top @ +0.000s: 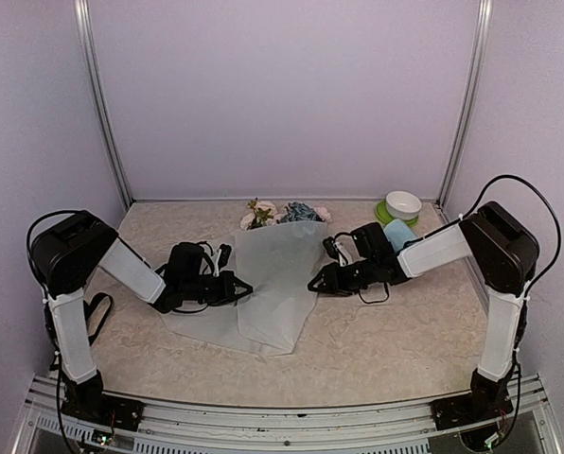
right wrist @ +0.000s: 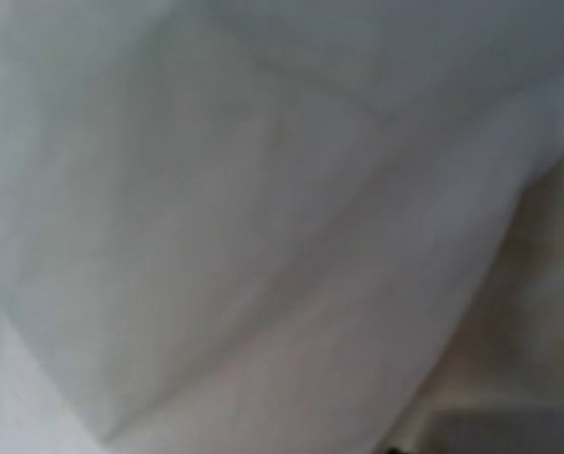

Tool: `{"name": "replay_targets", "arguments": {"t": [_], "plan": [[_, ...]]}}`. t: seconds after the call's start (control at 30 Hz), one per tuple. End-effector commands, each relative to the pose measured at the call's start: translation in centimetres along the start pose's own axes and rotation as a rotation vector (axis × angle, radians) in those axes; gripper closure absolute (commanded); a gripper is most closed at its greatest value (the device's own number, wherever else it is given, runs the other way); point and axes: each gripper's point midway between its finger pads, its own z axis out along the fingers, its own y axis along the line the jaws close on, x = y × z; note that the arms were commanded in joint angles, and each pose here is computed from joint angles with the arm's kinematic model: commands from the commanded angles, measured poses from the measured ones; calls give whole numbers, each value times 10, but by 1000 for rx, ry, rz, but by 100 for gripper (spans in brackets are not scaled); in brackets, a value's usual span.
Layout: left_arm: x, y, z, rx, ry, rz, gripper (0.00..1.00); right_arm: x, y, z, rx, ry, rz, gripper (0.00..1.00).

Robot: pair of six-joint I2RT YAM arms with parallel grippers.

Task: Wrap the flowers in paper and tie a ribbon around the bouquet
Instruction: Press the fold line on the 2/3-folded wrapping paper.

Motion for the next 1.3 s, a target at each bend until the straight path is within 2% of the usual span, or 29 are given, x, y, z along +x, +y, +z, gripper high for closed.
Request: {"name": "replay_targets", "arguments": {"t": [0.0,0.1,0.27,0.67,0.8,0.87,0.93,1.0,1.07,1.2,1.27], "plan": [[17,20,4,-73,49,-36,100,-3,18,10,-126,0,28,67],[20,21,4,-90,60,-40,100,-1,19,8,-141,-10,41,83],[31,13,9,-105,107,-22,100,-7,9,-3,-104,-30,33,100],[44,-52,36,58,165,89,100,-7,-48,-41,13,10,-11,100],[46,-44,45,41,170,43,100,-12,-54,-47,45,16,-29,99],[48,-39,44,39,165,18,100,-14,-55,-50,63,11,-37,79],[50,-39,41,50,161,16,100,-16,-57,-56,103,9,-44,72],[52,-39,39,47,159,25,100,-20,-58,-68,173,-2,-54,71],[52,-39,38,46,156,34,100,-25,-49,-81,255,-28,-103,69],[49,-39,39,48,146,34,100,-23,1,-93,393,-78,-275,65],[48,-39,39,48,143,35,100,-12,35,-85,367,-75,-361,69]]}}
